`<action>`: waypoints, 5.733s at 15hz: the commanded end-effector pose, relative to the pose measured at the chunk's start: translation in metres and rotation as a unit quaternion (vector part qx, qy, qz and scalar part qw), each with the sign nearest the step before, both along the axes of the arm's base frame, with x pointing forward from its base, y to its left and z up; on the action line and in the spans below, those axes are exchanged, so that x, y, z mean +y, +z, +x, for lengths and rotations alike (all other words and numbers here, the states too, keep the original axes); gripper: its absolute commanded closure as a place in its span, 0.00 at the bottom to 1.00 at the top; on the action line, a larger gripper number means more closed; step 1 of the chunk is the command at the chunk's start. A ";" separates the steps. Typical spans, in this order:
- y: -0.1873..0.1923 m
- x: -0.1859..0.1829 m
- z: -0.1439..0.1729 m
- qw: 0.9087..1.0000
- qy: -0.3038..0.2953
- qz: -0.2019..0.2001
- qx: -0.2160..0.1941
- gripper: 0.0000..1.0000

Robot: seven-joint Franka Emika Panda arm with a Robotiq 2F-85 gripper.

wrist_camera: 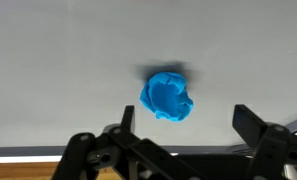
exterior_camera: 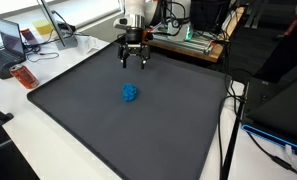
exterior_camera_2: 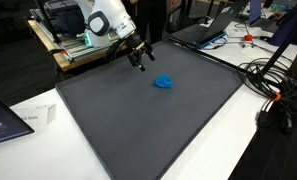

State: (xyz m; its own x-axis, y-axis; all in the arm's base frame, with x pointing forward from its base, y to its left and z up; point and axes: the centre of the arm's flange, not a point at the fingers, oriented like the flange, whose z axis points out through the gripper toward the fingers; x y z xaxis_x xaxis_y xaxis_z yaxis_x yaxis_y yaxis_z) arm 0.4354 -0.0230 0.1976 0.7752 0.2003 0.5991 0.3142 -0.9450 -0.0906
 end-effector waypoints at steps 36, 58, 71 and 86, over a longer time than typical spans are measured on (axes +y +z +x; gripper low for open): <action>0.040 -0.046 0.143 0.954 0.282 -0.078 0.061 0.00; 0.056 0.001 0.184 0.944 0.231 -0.101 0.212 0.00; 0.048 0.013 0.161 0.957 0.171 -0.108 0.208 0.00; 0.071 0.031 0.170 0.963 0.010 -0.093 0.254 0.00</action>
State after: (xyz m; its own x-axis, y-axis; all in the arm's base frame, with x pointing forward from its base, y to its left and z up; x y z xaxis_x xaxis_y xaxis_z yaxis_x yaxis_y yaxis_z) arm 0.5968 0.0010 0.2544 0.9206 0.3703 0.1239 0.3796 -0.9231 -0.0622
